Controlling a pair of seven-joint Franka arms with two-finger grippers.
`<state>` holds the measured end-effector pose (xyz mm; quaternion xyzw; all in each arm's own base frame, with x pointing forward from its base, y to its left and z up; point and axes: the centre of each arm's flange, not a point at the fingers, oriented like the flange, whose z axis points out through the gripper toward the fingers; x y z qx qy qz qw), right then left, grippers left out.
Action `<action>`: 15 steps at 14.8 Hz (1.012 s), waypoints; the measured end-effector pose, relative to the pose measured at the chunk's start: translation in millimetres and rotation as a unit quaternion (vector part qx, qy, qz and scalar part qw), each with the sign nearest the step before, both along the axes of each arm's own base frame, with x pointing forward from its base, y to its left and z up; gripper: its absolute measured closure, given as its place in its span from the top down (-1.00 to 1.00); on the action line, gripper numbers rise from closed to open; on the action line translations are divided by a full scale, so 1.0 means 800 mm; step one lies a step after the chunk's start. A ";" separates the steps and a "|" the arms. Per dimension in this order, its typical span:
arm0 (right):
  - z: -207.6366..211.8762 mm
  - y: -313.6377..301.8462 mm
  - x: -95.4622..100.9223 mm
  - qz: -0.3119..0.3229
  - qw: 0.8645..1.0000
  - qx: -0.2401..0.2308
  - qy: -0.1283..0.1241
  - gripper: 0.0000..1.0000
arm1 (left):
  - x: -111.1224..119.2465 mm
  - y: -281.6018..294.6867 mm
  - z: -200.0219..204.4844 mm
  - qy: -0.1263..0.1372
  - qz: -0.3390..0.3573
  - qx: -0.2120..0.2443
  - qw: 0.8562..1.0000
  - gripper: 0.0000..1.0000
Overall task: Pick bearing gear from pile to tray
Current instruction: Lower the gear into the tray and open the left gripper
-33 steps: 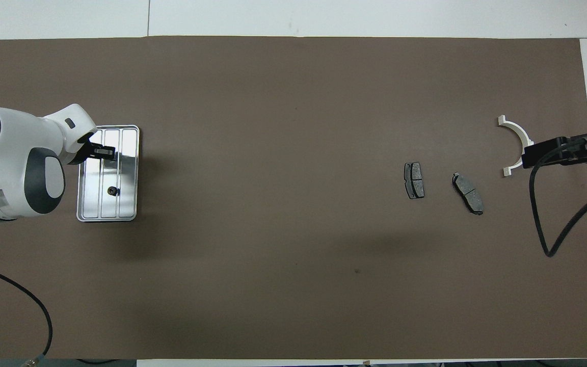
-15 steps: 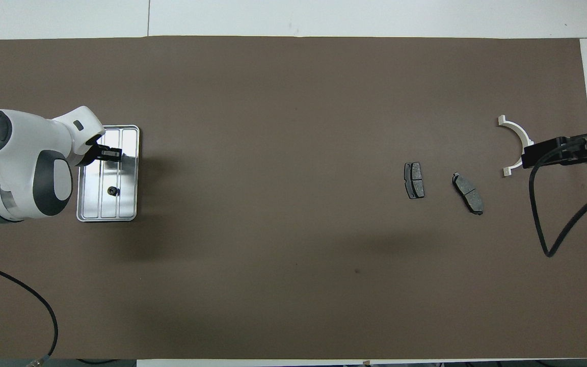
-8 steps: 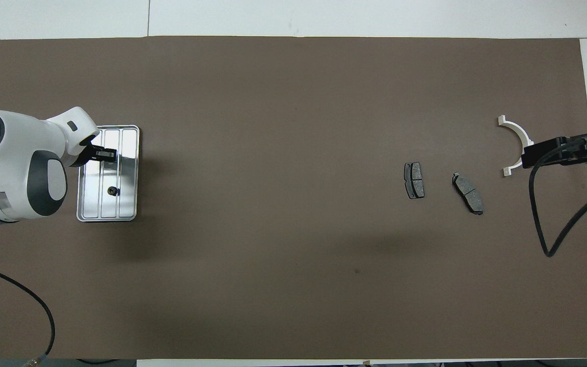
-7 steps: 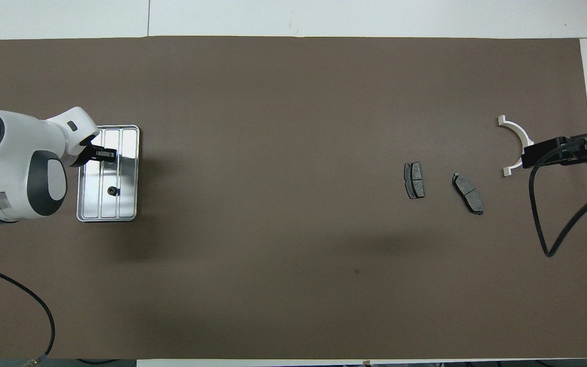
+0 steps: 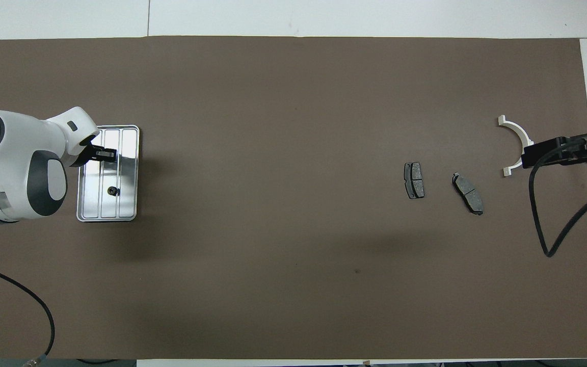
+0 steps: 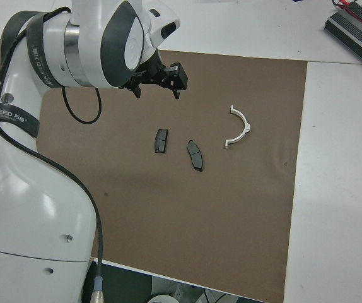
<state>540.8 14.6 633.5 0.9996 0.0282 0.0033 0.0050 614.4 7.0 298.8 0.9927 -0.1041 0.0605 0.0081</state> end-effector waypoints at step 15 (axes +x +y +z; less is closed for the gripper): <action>0.000 0.000 0.000 0.000 1.000 0.000 0.000 1.00 | 0.000 -0.007 -0.001 0.000 -0.003 -0.001 1.000 0.26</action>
